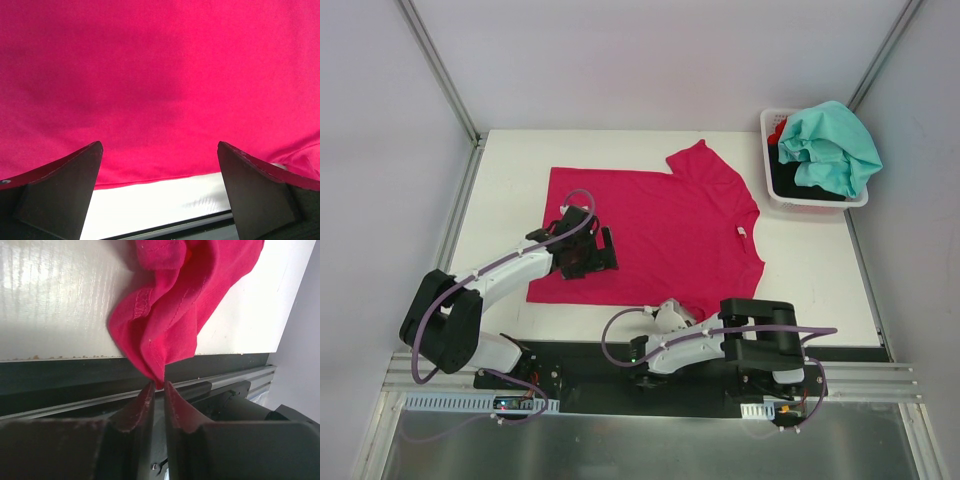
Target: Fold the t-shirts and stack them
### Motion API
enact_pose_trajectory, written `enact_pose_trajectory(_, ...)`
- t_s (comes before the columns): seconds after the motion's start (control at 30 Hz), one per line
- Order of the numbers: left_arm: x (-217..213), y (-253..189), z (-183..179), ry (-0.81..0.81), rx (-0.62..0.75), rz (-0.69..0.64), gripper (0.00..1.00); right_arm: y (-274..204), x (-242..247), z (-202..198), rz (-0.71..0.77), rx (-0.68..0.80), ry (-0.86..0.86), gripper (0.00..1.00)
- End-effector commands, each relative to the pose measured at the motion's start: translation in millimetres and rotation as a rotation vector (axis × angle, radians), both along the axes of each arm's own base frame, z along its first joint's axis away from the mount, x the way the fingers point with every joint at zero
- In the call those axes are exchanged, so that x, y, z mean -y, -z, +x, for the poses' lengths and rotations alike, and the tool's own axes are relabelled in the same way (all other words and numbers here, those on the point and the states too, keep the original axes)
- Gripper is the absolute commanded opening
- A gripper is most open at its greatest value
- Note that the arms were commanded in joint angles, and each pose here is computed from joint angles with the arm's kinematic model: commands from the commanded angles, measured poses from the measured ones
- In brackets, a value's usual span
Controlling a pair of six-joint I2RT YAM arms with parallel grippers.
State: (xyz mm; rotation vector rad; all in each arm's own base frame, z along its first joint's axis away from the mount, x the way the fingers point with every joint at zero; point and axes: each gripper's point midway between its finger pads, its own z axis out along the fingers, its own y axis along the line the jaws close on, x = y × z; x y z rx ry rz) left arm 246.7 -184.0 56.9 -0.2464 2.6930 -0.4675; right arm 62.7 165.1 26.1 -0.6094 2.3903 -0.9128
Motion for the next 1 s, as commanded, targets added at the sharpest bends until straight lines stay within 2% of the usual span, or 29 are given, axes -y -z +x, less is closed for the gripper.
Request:
enact_pose_trajectory(0.0,6,-12,10,-0.004,0.044,-0.004,0.99,-11,-2,0,0.009,0.011,0.002,0.11)
enact_pose_trajectory(0.03,6,-11,10,-0.004,0.041,-0.002,0.99,-11,-2,0,0.012,0.009,0.002,0.06)
enact_pose_trajectory(0.17,7,-10,10,0.0,0.036,-0.003,0.99,-10,-1,-1,0.012,0.003,0.002,0.01)
enact_pose_trajectory(0.5,12,-13,13,0.007,0.042,-0.008,0.99,-22,12,-22,-0.076,-0.048,-0.054,0.01)
enact_pose_trajectory(0.83,16,-14,16,0.015,0.044,-0.007,0.99,-22,37,-43,-0.163,-0.073,-0.037,0.01)
enact_pose_trajectory(0.87,15,-14,16,0.015,0.044,-0.006,0.99,-21,40,-44,-0.175,-0.074,-0.037,0.01)
enact_pose_trajectory(0.97,16,-15,17,0.017,0.049,-0.007,0.99,-20,42,-45,-0.214,-0.08,-0.05,0.16)
